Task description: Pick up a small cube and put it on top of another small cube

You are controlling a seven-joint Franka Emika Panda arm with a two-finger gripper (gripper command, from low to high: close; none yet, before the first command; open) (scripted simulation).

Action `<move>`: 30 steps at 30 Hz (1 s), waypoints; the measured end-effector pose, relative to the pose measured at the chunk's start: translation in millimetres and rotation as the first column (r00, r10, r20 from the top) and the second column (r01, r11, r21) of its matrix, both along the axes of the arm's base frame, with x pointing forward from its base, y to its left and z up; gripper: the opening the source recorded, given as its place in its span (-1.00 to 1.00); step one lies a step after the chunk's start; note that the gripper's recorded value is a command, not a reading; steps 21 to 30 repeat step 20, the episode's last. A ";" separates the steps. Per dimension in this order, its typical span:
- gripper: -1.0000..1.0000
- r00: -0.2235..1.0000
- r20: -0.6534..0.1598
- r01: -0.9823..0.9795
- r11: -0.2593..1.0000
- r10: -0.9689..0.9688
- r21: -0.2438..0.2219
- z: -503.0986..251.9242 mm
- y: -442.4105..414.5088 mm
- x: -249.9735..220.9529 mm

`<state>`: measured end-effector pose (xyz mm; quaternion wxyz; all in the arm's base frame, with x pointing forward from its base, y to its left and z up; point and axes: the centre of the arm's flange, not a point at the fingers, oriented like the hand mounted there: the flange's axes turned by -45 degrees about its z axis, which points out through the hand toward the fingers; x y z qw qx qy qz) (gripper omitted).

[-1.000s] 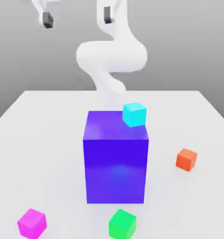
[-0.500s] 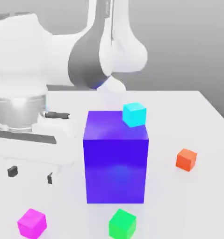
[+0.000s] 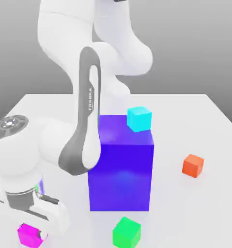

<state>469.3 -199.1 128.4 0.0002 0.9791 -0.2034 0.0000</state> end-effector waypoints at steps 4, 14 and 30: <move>-1.00 1.000 0.000 -0.001 1.000 0.001 -0.001 37.2 -0.4 0.8; -1.00 0.808 0.001 -0.590 0.808 0.590 0.003 89.8 206.8 9.3; 1.00 0.775 0.000 -0.632 0.775 0.632 0.001 56.5 223.8 6.5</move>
